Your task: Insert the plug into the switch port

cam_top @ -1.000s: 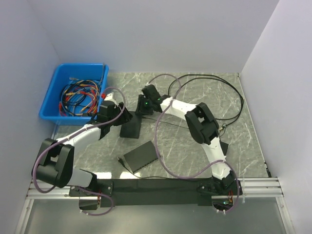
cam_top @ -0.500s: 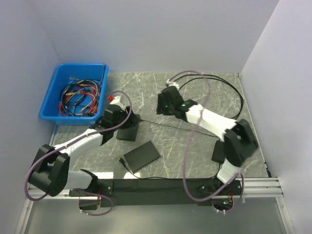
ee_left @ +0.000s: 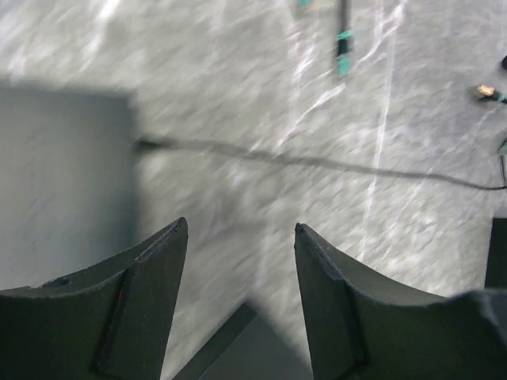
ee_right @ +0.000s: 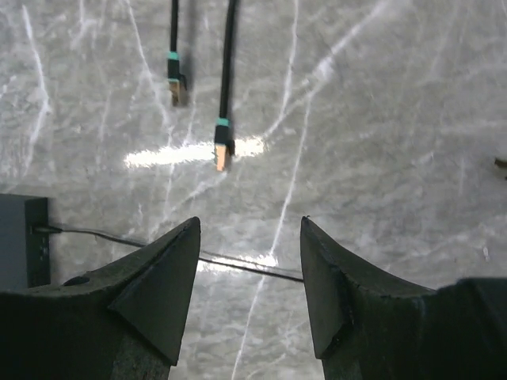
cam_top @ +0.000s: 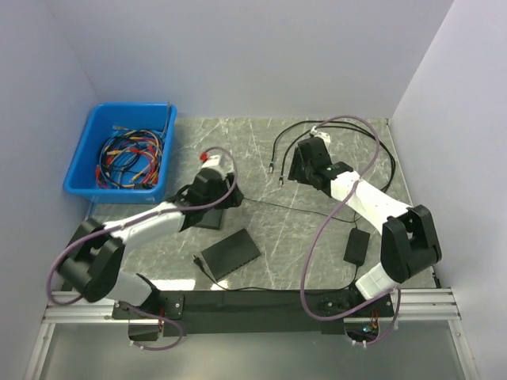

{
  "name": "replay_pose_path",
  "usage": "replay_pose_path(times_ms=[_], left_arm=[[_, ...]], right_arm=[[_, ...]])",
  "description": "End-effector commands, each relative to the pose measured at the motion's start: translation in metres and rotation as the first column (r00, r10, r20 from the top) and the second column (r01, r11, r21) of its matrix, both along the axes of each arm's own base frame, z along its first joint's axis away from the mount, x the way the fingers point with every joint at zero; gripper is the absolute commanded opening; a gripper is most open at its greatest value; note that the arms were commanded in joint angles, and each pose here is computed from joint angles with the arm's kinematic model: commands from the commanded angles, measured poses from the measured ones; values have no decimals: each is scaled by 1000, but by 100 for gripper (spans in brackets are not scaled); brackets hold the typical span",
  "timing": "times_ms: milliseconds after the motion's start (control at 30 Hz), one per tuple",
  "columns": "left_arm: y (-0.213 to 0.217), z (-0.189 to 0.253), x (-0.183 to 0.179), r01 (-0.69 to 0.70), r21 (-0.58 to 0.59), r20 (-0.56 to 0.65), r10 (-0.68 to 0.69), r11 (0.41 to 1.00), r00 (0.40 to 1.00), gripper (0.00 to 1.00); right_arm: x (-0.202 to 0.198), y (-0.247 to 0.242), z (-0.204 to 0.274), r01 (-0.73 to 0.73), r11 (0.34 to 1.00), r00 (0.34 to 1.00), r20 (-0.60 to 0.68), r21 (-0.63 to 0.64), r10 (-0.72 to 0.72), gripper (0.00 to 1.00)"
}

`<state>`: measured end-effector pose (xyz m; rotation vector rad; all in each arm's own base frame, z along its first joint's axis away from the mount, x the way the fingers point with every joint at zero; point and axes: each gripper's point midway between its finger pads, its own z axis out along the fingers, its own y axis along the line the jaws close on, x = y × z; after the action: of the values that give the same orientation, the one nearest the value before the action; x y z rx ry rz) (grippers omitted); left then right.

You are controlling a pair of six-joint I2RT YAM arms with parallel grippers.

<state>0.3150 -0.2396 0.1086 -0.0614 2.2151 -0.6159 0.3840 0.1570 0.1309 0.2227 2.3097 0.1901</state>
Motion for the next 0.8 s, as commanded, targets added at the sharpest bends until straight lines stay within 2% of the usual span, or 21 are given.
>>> replay_pose_path(times_ms=[0,33,67,133,167,200,233,267,300,367,400,500,767], left_arm=[[-40,32,31,41,24,97,-43,999,994,62],[-46,31,36,50,46,99,-55,998,994,62],[-60,50,49,61,55,149,-69,997,986,62],[-72,23,62,71,133,102,-84,989,991,61],[-83,36,75,71,150,133,-92,986,987,61],[-89,11,82,79,197,95,-99,977,991,60],[-94,5,87,84,217,90,-106,972,990,60],[-104,12,96,91,226,108,-118,970,987,60],[-107,-11,100,96,266,77,-120,959,990,60],[-119,-14,108,106,304,80,-136,947,988,59],[-118,-36,111,99,351,53,-125,931,991,58],[-124,-48,115,95,394,39,-119,914,992,56],[-147,-57,112,111,403,46,-141,909,989,55]], right_arm=[[-8,-12,26,59,997,996,59,48,-62,60],[-12,-20,27,90,995,993,73,39,-93,60],[-22,-28,18,107,994,992,61,24,-109,60],[-34,-45,31,156,987,982,105,34,-159,62],[-45,-61,23,206,979,974,97,-3,-204,63],[-52,-69,35,230,973,964,130,22,-231,63],[-57,-77,38,252,967,958,138,23,-253,63],[-67,-81,31,254,967,959,126,15,-254,63],[-74,-83,42,254,966,953,155,47,-259,63],[-86,-86,36,251,966,954,152,62,-258,64],[-91,-84,43,236,967,953,173,97,-250,64],[-99,-84,43,216,968,951,197,125,-237,66],[-101,-71,31,142,980,970,179,142,-167,66]])
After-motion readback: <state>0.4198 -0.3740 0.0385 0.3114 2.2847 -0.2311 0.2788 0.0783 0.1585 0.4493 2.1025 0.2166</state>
